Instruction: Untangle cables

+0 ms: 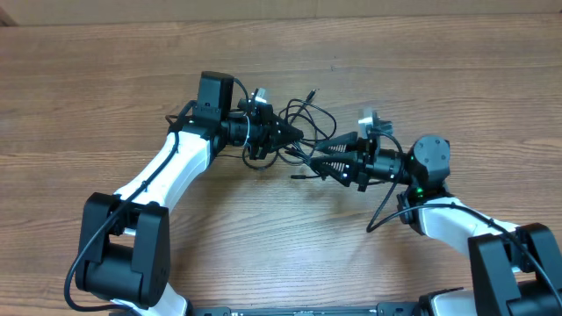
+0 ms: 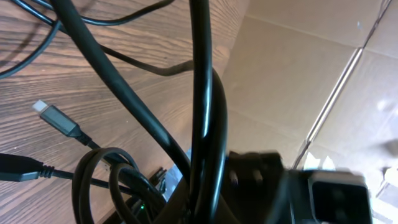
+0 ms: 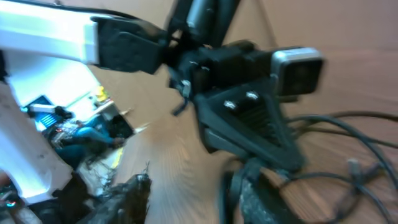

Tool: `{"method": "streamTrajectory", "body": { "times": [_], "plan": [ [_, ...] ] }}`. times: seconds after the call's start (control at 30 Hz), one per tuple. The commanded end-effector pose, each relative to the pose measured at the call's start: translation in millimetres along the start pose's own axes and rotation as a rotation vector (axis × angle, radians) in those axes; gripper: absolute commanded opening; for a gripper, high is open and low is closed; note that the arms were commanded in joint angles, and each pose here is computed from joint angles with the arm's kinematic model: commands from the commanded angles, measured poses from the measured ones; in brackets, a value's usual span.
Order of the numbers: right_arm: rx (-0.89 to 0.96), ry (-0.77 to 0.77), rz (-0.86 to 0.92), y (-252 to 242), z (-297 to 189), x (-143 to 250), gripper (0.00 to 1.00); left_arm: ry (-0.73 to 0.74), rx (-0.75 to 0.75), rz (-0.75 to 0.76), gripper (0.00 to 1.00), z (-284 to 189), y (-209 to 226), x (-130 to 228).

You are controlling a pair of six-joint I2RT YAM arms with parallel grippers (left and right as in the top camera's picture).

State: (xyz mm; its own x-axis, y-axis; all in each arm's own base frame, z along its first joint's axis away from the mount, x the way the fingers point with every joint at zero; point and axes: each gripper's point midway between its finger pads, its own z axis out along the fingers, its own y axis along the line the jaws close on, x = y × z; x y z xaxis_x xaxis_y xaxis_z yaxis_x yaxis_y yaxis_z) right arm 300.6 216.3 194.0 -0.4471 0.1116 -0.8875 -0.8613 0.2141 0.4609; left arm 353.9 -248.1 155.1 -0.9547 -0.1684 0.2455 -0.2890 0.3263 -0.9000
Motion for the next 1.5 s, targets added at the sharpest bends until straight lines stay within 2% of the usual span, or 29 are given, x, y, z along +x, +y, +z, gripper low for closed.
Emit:
{"method": "streamTrajectory", "body": {
  "times": [0.0, 0.33, 0.5, 0.8, 1.17, 1.47],
  "plan": [
    [0.030, -0.004, -0.115, -7, -4, -4, 0.50, 0.019, 0.040, 0.061, 0.04, -7, -14, 3],
    [0.044, 0.072, -0.062, -15, -5, 22, 0.50, 0.019, 0.039, 0.036, 0.04, -6, -14, 3],
    [0.047, 0.082, -0.055, -16, -5, 26, 0.37, 0.013, 0.036, 0.037, 0.04, -6, -14, 2],
    [0.058, 0.099, -0.045, -13, 7, 33, 0.38, 0.012, 0.041, 0.023, 0.04, -6, -16, 1],
    [0.073, 0.118, -0.031, -16, 7, 40, 0.04, 0.011, 0.041, 0.020, 0.04, -6, -16, 1],
    [0.044, 0.125, -0.021, -11, 7, 41, 0.04, -0.004, 0.033, 0.022, 0.04, -6, -15, -1]
  ]
}}
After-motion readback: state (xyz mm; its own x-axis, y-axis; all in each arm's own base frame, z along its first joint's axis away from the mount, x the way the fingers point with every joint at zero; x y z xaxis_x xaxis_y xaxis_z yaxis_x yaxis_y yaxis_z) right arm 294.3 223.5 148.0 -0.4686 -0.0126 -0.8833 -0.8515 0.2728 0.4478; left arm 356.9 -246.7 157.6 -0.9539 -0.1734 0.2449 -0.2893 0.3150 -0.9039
